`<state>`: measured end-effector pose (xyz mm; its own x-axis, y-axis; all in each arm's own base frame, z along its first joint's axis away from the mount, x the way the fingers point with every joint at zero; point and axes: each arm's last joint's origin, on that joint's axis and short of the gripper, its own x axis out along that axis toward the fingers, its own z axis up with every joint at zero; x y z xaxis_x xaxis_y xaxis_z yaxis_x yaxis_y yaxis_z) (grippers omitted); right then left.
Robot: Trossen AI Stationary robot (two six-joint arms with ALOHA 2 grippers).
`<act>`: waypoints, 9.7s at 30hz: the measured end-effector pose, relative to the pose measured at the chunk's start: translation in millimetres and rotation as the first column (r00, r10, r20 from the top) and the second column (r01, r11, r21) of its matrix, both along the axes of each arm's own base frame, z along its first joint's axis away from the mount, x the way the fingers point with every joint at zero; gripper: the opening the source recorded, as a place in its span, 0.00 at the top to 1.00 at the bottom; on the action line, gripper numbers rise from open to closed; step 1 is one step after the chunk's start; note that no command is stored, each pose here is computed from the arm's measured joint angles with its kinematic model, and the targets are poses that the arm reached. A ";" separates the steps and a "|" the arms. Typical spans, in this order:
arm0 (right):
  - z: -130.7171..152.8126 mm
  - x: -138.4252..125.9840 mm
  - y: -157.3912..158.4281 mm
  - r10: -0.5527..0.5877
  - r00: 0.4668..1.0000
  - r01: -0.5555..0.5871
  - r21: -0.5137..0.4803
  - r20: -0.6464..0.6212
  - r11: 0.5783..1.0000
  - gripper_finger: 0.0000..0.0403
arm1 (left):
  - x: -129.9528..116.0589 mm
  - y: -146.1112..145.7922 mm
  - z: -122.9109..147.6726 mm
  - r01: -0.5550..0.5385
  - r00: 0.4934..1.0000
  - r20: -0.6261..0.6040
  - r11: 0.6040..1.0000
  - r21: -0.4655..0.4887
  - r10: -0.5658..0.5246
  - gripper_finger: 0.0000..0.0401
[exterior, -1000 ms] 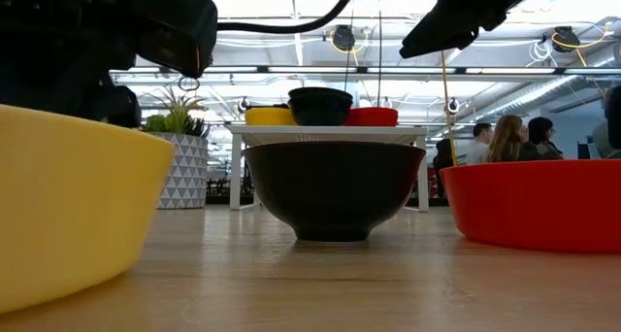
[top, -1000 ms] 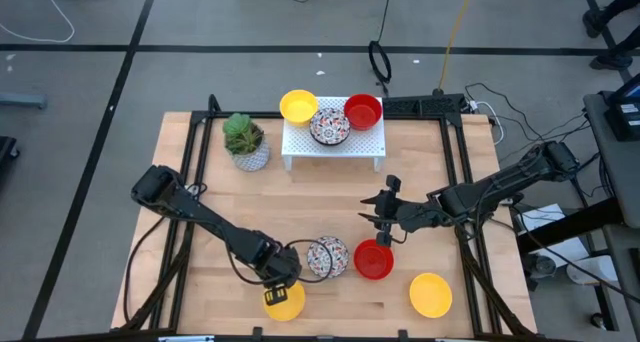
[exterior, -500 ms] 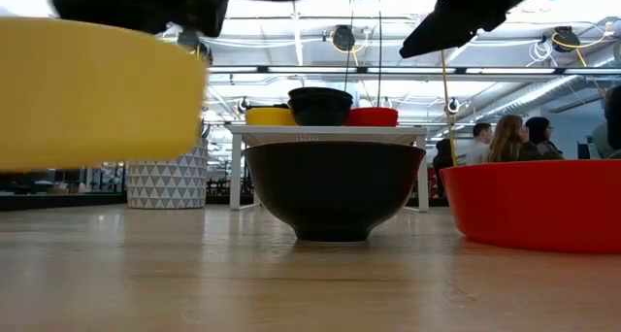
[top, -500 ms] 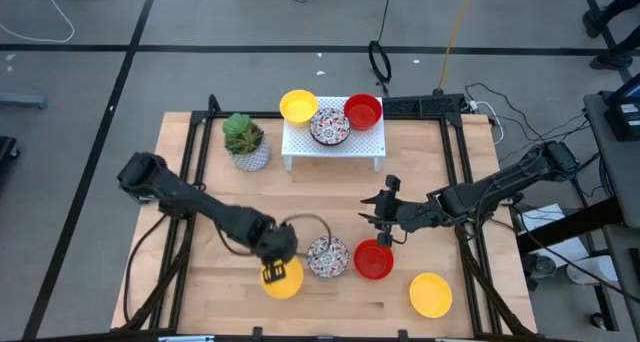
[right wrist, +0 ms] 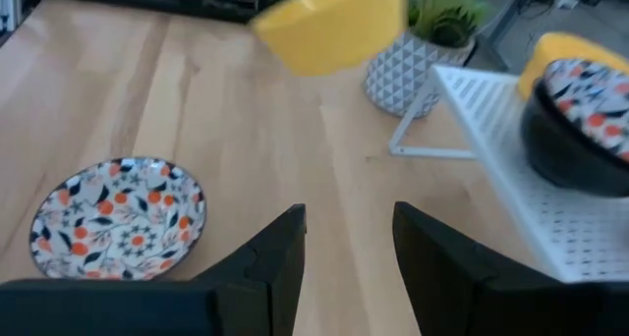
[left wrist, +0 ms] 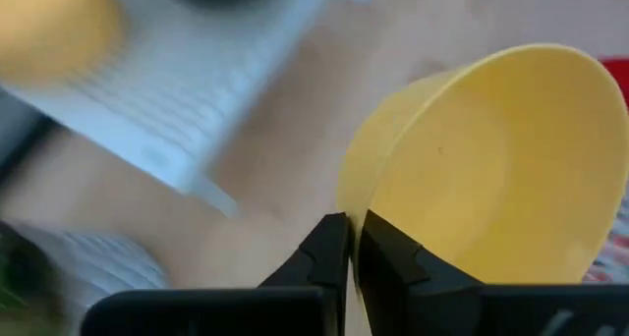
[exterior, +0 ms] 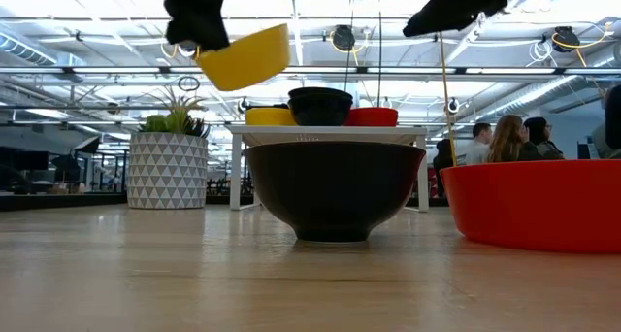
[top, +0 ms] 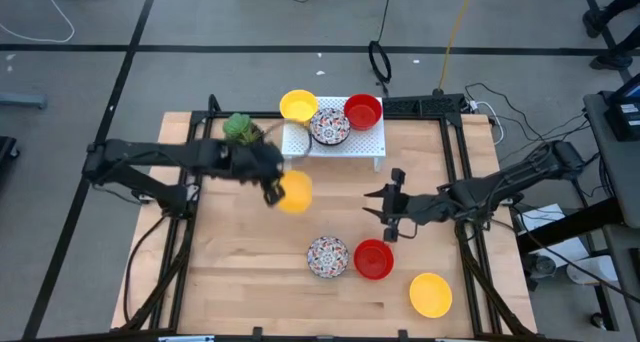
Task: Pick & Place Mini bowls
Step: Stack the yellow bowl on top of the yellow bowl on the shelf, then stack the red bowl on top of the red bowl on the shelf, then stack the white patterned bowl on top of the white patterned bowl on the shelf
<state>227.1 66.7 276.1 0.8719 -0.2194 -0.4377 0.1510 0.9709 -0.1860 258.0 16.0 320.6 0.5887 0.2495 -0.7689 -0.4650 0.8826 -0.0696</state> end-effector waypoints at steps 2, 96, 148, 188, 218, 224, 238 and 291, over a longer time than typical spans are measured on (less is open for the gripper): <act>4.3 -2.5 -3.8 -0.002 1.000 0.002 -0.013 0.014 1.000 0.65 | -2.8 17.6 7.8 0.006 0.999 0.040 0.998 0.066 -0.008 0.94; -119.5 37.5 18.5 0.206 0.787 0.057 0.400 -0.582 0.915 0.65 | 36.3 8.7 26.0 0.453 0.814 0.478 0.876 -0.165 -0.331 0.94; 58.0 -7.5 -260.2 -0.641 0.764 0.638 0.232 -0.072 0.734 1.00 | 5.5 -12.5 64.3 0.528 0.694 0.613 0.845 -0.078 -0.377 0.94; 79.3 -2.3 -244.3 -0.492 0.868 0.481 0.134 0.063 0.866 0.62 | 10.9 -26.7 26.5 0.654 0.703 0.365 0.757 0.007 -0.611 0.94; 90.8 33.1 -89.1 -0.075 0.996 0.064 0.183 0.054 0.981 0.68 | 91.7 -67.6 -92.4 0.377 0.923 0.084 0.926 -0.022 -0.374 0.67; 87.2 32.1 -70.6 -0.028 0.999 0.025 0.186 0.015 0.982 0.68 | 95.3 -80.6 -100.8 0.433 0.899 0.074 0.901 0.003 -0.432 0.54; 69.9 31.9 -57.3 0.018 0.999 -0.010 0.190 -0.040 0.982 0.68 | 104.5 -90.4 -126.3 0.437 0.899 0.021 0.899 0.032 -0.437 0.47; 80.1 -5.8 -59.4 0.020 1.000 -0.017 0.192 -0.017 0.981 0.68 | 63.3 4.2 -16.2 0.288 0.895 0.294 0.938 0.194 -0.336 0.91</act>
